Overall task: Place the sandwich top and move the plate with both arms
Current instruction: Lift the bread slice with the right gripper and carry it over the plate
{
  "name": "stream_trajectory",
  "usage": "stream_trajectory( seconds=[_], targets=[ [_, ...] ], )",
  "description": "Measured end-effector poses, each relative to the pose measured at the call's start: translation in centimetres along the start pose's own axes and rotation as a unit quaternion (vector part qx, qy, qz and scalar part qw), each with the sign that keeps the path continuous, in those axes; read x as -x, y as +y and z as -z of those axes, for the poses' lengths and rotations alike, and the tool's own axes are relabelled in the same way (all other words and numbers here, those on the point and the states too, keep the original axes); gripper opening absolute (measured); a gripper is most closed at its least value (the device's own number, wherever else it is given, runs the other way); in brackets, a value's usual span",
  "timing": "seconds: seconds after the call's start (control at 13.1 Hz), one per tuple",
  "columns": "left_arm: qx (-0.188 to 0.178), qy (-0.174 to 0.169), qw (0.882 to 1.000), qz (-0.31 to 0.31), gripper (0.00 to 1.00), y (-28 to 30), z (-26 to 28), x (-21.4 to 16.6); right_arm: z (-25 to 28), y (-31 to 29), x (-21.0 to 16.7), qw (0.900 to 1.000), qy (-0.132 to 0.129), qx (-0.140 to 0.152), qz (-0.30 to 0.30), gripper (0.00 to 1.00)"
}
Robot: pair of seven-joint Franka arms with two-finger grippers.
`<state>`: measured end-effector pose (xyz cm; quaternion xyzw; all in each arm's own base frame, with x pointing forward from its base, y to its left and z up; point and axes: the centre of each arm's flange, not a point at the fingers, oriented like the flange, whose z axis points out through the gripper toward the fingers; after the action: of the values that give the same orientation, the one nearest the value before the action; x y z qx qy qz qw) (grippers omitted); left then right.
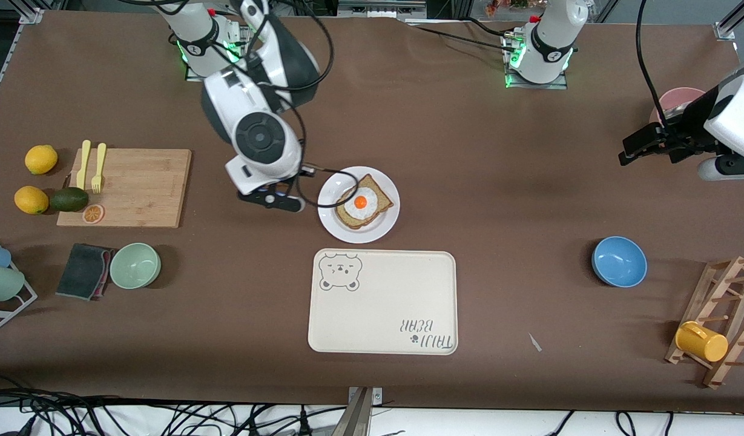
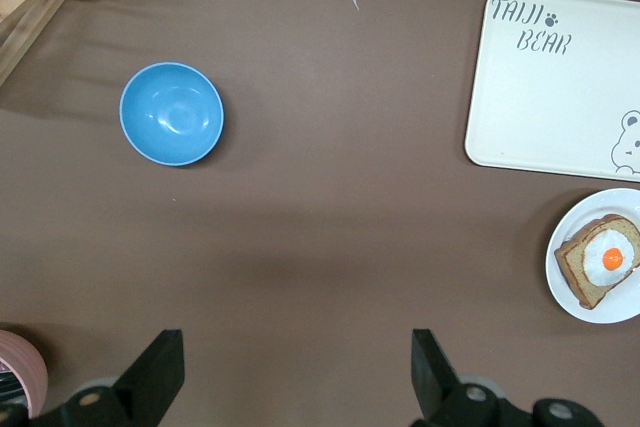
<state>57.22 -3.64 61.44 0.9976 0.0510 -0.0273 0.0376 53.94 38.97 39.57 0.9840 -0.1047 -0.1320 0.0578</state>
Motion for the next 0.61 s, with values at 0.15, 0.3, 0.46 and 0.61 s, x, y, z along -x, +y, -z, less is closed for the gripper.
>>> stream_trajectory(
  seconds=[0.15,0.3,0.46,0.61],
  targets=[
    [0.0,0.0,1.0,0.0,1.0,0.0,0.0,0.0,0.2,-4.0,1.5,0.999,0.021,-0.026,-0.008,0.03],
    [0.0,0.0,1.0,0.0,1.0,0.0,0.0,0.0,-0.9,-7.6,2.5,0.998,0.041,-0.045,-0.006,0.03],
    [0.0,0.0,1.0,0.0,1.0,0.0,0.0,0.0,-3.4,-10.1,2.9,0.998,0.048,-0.05,-0.011,0.03],
    [0.0,0.0,1.0,0.0,1.0,0.0,0.0,0.0,-6.6,-11.1,2.3,0.998,0.041,-0.039,-0.014,0.03]
  ],
)
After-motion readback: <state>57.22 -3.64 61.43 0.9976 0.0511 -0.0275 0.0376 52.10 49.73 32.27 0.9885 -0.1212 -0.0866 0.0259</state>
